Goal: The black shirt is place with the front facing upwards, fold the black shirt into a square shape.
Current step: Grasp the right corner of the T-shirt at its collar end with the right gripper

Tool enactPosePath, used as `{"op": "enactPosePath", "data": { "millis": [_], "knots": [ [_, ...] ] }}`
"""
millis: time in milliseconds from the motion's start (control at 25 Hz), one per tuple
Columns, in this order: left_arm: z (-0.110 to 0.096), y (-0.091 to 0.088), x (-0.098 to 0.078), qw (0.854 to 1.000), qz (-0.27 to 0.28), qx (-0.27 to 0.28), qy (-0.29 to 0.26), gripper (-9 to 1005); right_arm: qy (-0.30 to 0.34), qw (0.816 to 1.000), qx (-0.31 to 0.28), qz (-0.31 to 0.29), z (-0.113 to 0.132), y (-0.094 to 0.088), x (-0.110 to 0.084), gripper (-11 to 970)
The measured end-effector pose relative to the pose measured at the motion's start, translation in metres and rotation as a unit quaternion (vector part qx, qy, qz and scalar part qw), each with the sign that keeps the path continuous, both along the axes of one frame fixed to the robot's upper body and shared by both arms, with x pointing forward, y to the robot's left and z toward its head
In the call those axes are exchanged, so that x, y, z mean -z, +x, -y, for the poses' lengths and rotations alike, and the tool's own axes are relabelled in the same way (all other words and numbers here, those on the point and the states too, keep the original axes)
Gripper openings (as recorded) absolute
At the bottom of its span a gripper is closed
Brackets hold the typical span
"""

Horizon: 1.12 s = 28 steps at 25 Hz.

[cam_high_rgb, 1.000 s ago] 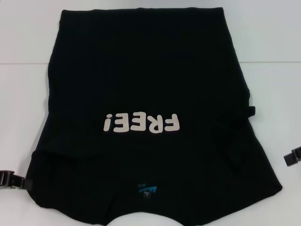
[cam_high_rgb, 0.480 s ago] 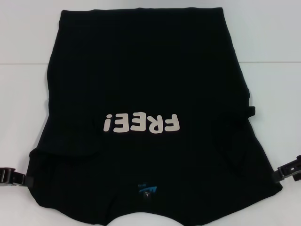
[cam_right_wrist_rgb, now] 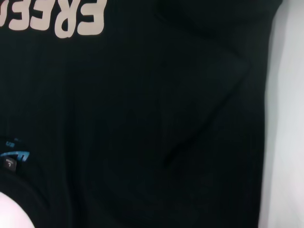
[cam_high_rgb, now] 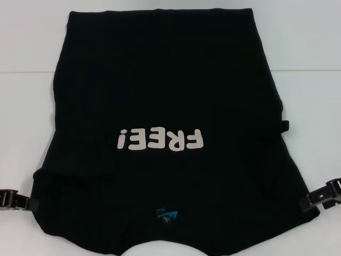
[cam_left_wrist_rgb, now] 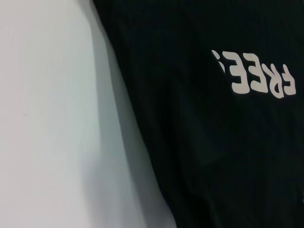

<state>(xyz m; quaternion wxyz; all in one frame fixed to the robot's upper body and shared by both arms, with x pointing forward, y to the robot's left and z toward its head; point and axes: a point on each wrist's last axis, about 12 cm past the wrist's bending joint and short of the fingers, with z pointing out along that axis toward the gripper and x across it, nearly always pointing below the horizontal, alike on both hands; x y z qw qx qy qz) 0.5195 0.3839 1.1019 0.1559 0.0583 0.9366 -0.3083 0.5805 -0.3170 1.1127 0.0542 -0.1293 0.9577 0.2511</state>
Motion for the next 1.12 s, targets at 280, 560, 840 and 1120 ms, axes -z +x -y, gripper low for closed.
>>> {"op": "enactPosePath", "data": {
  "millis": [280, 560, 840, 1120],
  "knots": [
    [0.0, -0.0001, 0.0, 1.0, 0.0, 0.0, 0.0, 32, -0.003, 1.0, 0.0, 0.001, 0.0, 0.0006, 0.0005, 850],
    [0.0005, 0.0005, -0.0001, 1.0, 0.0, 0.001, -0.001, 35, -0.002, 1.0, -0.001, -0.001, -0.0011, 0.0006, 0.002, 850],
    [0.0012, 0.0005, -0.0002, 1.0, -0.001, 0.003, -0.002, 39, -0.001, 1.0, -0.003, -0.003, -0.0033, 0.0008, 0.0035, 851],
    [0.0015, 0.0002, -0.0003, 1.0, -0.002, 0.004, -0.003, 43, 0.0, 1.0, -0.013, -0.008, -0.0098, 0.0017, 0.0058, 851]
  ]
}}
